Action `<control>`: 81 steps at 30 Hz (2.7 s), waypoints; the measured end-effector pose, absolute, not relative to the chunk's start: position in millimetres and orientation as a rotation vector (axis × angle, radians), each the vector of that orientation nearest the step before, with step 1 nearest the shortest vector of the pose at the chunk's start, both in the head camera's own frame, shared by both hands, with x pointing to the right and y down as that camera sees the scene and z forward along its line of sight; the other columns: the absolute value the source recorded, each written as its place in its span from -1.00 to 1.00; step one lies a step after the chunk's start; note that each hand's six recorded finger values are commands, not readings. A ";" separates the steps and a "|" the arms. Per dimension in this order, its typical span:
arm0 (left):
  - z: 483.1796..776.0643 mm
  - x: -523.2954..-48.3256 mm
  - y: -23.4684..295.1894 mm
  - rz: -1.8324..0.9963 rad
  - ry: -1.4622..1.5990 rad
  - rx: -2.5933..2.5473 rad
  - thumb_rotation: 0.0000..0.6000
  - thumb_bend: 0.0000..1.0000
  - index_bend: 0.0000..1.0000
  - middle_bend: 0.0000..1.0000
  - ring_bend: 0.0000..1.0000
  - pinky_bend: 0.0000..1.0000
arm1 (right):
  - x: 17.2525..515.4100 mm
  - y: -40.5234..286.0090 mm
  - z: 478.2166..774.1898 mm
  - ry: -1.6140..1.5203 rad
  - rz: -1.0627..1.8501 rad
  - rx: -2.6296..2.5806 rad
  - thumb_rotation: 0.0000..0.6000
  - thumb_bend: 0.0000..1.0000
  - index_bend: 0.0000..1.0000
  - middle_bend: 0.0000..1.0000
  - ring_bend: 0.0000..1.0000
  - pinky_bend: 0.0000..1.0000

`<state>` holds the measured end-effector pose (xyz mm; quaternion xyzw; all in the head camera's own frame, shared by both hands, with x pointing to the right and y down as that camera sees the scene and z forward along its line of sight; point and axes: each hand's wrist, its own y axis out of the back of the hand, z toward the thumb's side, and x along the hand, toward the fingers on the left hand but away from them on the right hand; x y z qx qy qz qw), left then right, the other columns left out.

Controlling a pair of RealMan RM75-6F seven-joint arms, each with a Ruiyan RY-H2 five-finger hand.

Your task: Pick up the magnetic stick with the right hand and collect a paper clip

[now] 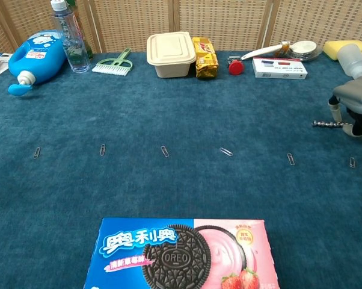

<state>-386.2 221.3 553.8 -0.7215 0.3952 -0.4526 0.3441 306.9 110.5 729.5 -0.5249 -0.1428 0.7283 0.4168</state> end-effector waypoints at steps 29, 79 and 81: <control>553.7 -389.1 221.0 -1.186 1.033 -1.865 1.00 -0.16 -0.97 -0.70 -0.93 -0.80 | 299.5 109.1 736.3 -0.350 1.866 -1.338 1.00 -0.12 -0.05 0.61 0.54 0.09; 553.3 -386.7 221.0 -1.173 1.040 -1.867 1.00 -0.16 -0.97 -0.70 -0.95 -0.80 | 250.3 115.4 647.6 -0.506 1.574 -1.508 1.00 -0.10 0.27 0.74 0.64 0.16; 552.8 -387.4 221.0 -1.174 1.041 -1.864 1.00 -0.16 -0.97 -0.70 -0.95 -0.80 | 245.9 117.7 642.4 -0.507 1.547 -1.521 1.00 -0.10 0.26 0.74 0.64 0.16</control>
